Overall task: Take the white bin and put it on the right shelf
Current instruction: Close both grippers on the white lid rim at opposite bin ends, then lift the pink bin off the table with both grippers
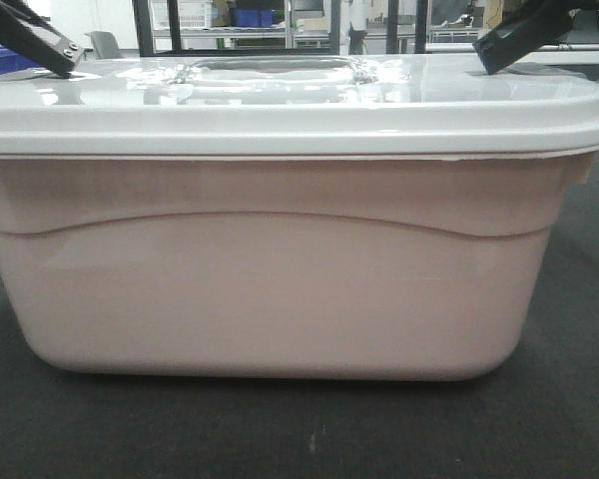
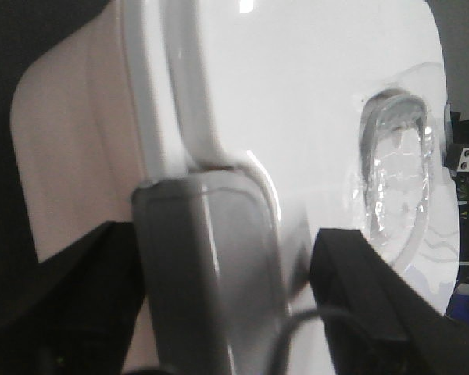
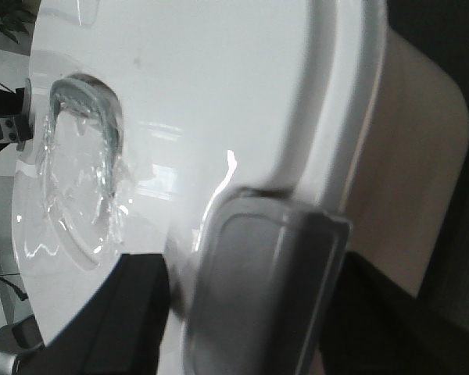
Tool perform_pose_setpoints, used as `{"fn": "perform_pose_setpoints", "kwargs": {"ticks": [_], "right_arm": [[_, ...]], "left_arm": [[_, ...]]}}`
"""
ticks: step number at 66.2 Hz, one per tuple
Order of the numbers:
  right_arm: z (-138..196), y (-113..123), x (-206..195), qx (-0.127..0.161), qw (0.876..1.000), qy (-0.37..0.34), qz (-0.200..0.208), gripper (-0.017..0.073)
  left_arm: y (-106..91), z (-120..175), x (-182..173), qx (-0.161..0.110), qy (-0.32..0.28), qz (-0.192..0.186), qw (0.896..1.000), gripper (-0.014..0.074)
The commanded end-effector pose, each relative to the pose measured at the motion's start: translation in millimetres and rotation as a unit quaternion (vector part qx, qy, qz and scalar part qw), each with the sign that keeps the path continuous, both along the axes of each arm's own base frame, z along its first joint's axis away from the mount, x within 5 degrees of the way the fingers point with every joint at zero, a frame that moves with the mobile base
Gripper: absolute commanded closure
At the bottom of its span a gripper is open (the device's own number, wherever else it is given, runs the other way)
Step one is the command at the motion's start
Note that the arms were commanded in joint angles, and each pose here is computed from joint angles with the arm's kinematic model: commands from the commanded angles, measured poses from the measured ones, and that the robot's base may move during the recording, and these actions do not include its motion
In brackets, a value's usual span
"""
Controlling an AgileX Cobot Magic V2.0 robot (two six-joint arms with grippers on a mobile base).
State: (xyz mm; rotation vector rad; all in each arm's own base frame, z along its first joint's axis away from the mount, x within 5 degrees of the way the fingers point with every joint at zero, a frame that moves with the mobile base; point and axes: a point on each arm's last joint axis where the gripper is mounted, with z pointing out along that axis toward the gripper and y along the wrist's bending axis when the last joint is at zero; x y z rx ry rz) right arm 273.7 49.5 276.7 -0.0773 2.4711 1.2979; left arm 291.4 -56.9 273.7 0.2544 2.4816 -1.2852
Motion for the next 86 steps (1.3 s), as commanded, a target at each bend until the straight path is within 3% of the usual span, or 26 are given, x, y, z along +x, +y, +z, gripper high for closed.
{"fn": "perform_pose_setpoints", "kwargs": {"ticks": [1, 19, 32, 59, 86], "right_arm": [[24.6, 7.2, -7.7, 0.061, 0.997, -0.023, 0.031, 0.0115], [25.9, 7.9, -8.8, 0.063, 0.997, -0.03, 0.043, 0.0115], [32.3, 8.9, -7.3, 0.076, 0.995, -0.048, 0.048, 0.0115], [82.5, 9.3, 1.1, 0.077, 0.986, -0.13, 0.066, 0.0115], [126.3, 13.8, -43.7, 0.067, 0.971, -0.216, 0.073, 0.0115]], "left_arm": [[-7.7, 19.1, -11.3, -0.037, -0.002, -0.047, 0.998, 0.0282], [-8.2, 22.8, -10.3, -0.042, -0.01, -0.047, 0.998, 0.0282], [-8.2, 41.2, -11.0, -0.038, -0.045, -0.048, 0.997, 0.0282], [-10.0, 80.9, -39.9, -0.035, -0.116, -0.048, 0.991, 0.0282], [-14.0, 119.8, -76.8, -0.055, -0.192, -0.046, 0.979, 0.0282]]}}
